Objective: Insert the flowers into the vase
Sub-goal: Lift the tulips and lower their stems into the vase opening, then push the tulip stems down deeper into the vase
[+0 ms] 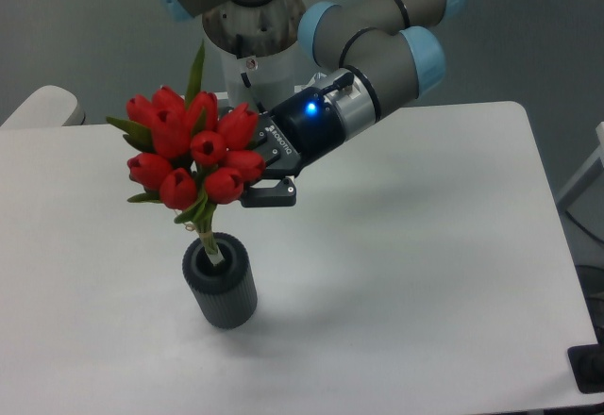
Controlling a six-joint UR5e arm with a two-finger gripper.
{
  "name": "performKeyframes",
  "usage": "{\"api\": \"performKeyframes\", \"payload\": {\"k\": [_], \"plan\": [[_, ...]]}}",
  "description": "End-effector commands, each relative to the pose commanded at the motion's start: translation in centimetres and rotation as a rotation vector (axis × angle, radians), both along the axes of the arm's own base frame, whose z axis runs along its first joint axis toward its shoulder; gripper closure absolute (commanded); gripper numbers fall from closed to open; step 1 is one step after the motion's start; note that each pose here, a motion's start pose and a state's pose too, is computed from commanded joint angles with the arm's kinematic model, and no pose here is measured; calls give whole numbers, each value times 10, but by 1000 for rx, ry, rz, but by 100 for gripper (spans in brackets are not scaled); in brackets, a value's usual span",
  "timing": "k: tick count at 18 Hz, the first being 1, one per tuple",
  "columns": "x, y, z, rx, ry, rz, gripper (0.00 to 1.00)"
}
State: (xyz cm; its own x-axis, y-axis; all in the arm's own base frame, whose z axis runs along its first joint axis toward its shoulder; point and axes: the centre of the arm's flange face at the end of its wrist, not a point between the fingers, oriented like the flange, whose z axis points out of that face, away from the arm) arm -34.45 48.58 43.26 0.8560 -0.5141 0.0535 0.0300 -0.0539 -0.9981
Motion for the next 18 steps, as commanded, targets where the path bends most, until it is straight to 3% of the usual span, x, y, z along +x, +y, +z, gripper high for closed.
{"api": "performKeyframes", "payload": {"k": [18], "plan": [[9, -3, -79, 25, 46, -11, 78]]}}
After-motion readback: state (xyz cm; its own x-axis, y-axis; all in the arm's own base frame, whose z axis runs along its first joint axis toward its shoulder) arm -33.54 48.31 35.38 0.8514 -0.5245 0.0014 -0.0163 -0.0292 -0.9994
